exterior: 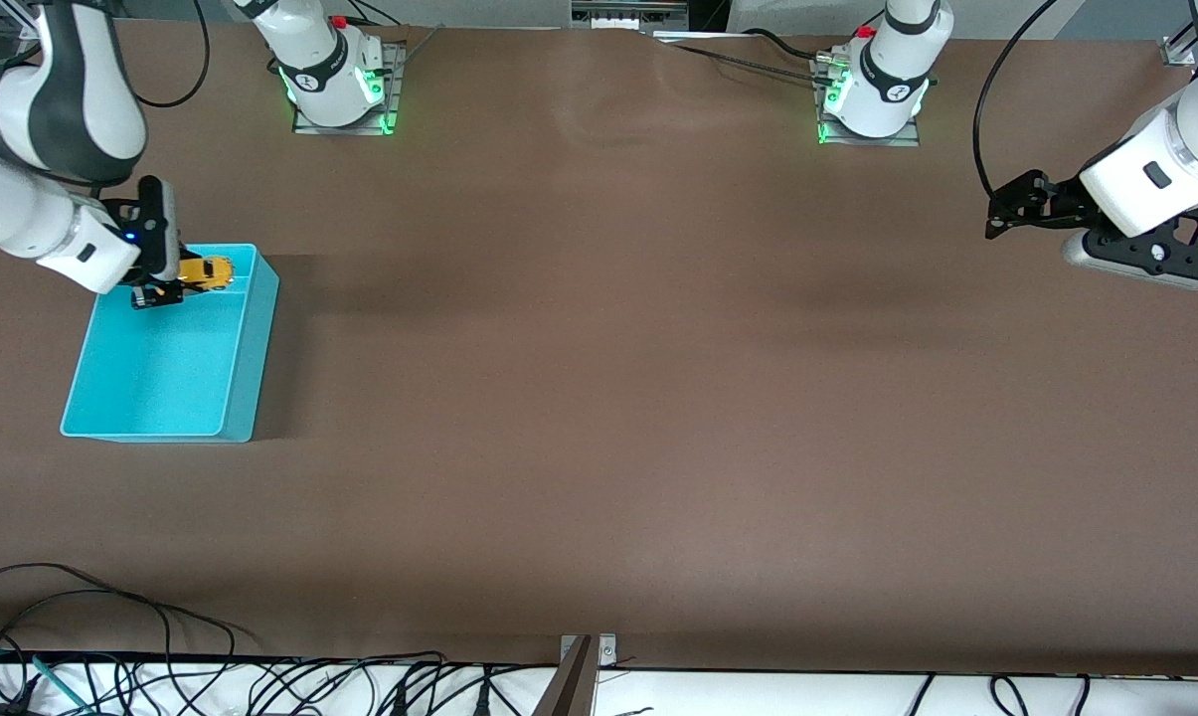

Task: Wind up and store yellow beetle car
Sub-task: 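Lift the car with the right gripper over the blue bin, then lower the car into the bin and open the right gripper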

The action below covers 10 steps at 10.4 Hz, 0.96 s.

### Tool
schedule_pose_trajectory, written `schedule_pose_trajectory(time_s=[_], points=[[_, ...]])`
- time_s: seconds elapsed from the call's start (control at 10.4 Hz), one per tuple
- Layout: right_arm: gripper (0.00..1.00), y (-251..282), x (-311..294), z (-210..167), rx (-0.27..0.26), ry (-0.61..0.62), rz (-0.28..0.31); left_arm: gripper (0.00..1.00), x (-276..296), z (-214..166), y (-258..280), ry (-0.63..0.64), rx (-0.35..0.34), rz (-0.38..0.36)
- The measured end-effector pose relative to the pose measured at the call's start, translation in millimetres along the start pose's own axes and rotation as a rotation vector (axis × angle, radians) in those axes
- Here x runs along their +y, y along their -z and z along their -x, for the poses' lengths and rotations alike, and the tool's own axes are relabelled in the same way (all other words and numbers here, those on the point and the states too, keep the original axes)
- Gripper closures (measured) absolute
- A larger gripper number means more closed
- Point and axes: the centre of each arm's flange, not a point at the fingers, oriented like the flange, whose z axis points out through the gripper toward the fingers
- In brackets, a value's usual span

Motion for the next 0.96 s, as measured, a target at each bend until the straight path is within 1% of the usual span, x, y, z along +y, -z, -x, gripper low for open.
schedule_pose_trajectory(time_s=[0.1,0.19,0.38,0.48,0.67,0.77,0.96], points=[[0.55,-7.4,-6.9,21.5,0.016,0.061,-0.008,0.0,1.7,-0.5,-0.1,-0.003,0.001,0.0],[0.55,-15.4,-13.3,42.6,0.02,0.126,-0.014,0.0,2.5,-1.2,0.4,-0.005,0.006,-0.001],[0.55,-32.5,-18.3,76.0,-0.008,0.242,-0.013,0.0,1.4,-3.8,1.2,-0.002,0.023,-0.001],[0.55,-41.6,-18.2,86.5,-0.018,0.285,-0.012,0.0,-0.4,-4.8,-0.1,0.001,0.022,-0.001],[0.55,-56.7,-14.8,92.2,-0.046,0.359,-0.022,0.0,-2.8,-6.5,-2.4,0.005,0.019,0.0],[0.55,-64.4,-14.4,92.1,-0.059,0.393,-0.017,0.0,-3.4,-6.6,-2.6,0.006,0.019,0.001],[0.55,-85.1,-23.3,97.8,-0.062,0.453,-0.004,0.0,-3.7,-6.6,-2.4,0.007,0.02,0.001]])
